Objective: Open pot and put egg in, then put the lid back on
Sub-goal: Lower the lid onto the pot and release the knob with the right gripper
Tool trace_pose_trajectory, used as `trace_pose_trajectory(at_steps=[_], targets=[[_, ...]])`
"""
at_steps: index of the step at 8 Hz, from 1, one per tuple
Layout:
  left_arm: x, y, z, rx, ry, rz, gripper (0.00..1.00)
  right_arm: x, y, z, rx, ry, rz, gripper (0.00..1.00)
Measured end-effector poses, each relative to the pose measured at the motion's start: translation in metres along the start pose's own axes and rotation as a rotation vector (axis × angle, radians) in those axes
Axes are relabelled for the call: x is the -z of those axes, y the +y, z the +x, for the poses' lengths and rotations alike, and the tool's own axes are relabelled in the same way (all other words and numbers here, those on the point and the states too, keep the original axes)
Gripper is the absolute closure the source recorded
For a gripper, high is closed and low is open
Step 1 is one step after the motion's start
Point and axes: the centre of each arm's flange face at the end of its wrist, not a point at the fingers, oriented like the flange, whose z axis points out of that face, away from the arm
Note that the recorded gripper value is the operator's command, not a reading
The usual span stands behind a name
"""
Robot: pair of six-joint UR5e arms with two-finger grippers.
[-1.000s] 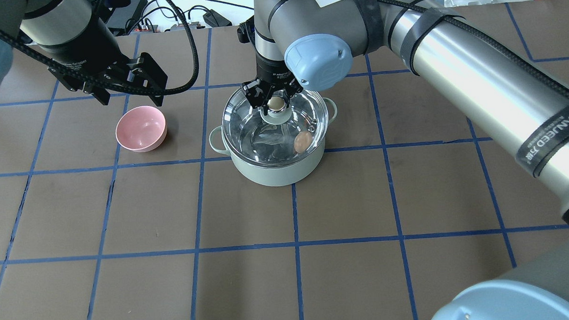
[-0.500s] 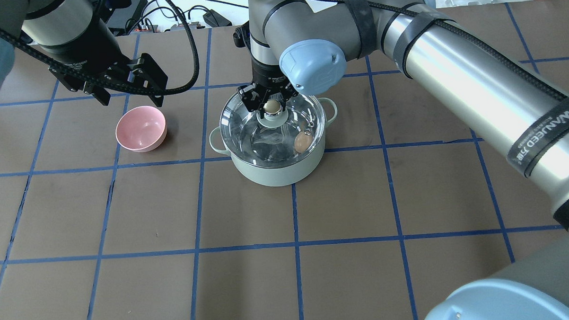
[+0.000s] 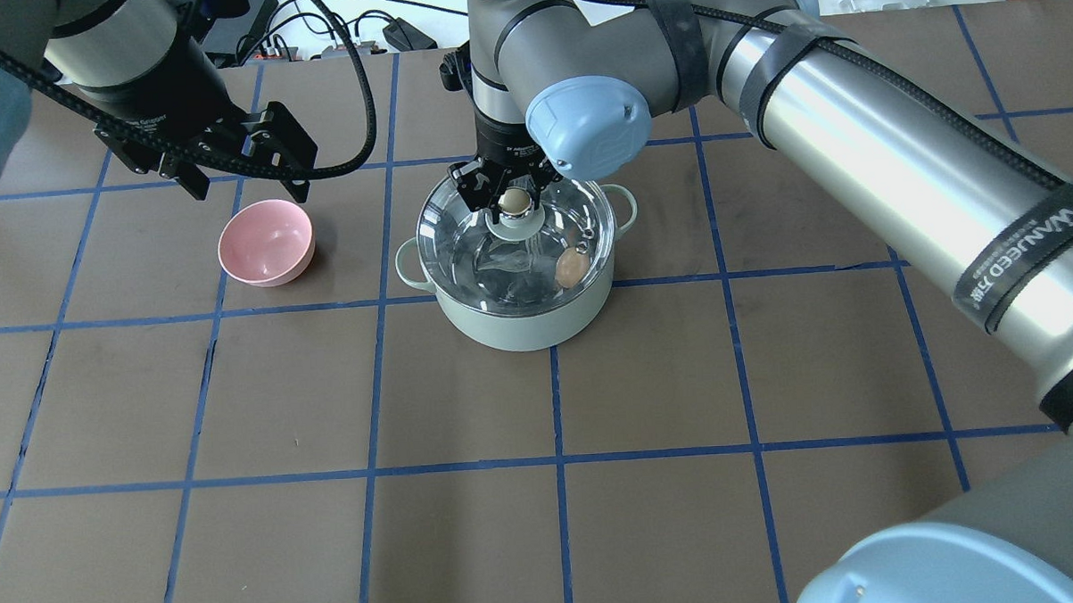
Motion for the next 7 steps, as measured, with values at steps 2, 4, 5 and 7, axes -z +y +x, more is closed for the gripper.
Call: trace_pose_trajectory(at_steps=[2, 4, 5, 7], targets=[[0.0000, -0.0003, 0.0003, -0.001, 0.001, 0.000, 0.00, 0.0010, -0.0010, 0.0009, 0.005, 0.004, 0.009, 1.00], [0.0001, -0.0004, 0.0003, -0.001, 0.001, 0.001, 0.00, 0.0018, -0.0019, 0.0009, 0.007, 0.005, 0.020, 0.96], [0.0000, -0.0005, 0.0002, 0.000, 0.001, 0.001, 0.00, 0.0022, -0.0023, 0.0009, 0.008, 0.004, 0.026, 0.76], [-0.0004, -0.0008, 0.0004, -0.001, 0.002, 0.000, 0.00, 0.0009, -0.0022, 0.0007, 0.008, 0.001, 0.030, 0.00]])
